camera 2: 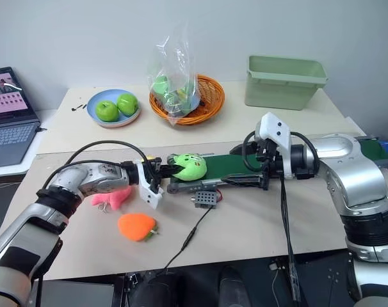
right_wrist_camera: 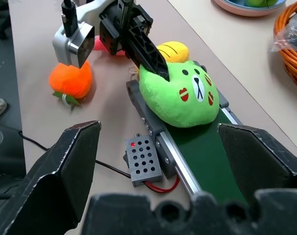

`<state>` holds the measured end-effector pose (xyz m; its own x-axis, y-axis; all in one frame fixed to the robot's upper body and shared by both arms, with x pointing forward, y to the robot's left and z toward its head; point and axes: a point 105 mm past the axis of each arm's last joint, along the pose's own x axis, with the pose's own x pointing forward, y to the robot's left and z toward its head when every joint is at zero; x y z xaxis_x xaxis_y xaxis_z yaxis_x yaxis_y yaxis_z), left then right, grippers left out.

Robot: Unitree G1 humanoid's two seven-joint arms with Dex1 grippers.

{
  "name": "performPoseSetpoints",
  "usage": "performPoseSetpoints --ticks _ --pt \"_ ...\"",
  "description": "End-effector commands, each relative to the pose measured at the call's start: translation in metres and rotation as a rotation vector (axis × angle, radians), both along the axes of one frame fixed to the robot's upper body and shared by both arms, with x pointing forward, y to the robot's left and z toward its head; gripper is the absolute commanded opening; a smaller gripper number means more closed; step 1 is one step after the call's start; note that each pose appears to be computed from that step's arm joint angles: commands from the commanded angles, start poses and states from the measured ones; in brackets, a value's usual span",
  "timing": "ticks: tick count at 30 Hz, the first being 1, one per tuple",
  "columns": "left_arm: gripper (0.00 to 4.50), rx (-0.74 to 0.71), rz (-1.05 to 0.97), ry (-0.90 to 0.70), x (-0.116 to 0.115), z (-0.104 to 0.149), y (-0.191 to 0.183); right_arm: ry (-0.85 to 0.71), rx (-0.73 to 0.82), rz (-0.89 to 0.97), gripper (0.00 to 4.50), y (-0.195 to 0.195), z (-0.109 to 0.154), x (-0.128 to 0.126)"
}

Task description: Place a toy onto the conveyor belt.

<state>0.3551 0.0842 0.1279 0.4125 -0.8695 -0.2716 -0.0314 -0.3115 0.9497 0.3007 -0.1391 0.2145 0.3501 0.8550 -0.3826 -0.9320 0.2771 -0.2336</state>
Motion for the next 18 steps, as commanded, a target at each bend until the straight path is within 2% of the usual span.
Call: performPoseSetpoints --ticks 1,5,11,12,13,15,18 --pt "0.59 0.031 0.007 0.102 -0.001 -0.006 0.004 -0.052 0.012 0.004 4.5 -0.001 0.015 -0.004" --pt "1.8 0.063 0.006 0.143 -0.004 -0.008 0.008 -0.053 0.011 0.009 4.5 0.0 0.015 -0.003" --pt "4.04 0.083 0.017 0.182 -0.009 -0.005 0.012 -0.059 0.007 0.021 4.5 0.002 0.017 0.0" --pt "4.29 0.073 0.023 0.185 -0.008 -0.002 0.013 -0.059 0.007 0.022 4.5 0.003 0.017 0.001" --pt "4.47 0.048 0.036 0.186 -0.007 0.003 0.012 -0.059 0.007 0.023 4.5 0.003 0.017 0.001" --pt "4.47 -0.011 0.065 0.208 -0.004 0.012 0.012 -0.059 0.006 0.025 4.5 0.003 0.017 0.001" --pt "4.47 -0.297 0.161 0.392 0.005 0.04 0.011 -0.06 0.004 0.027 4.5 0.003 0.018 0.002"
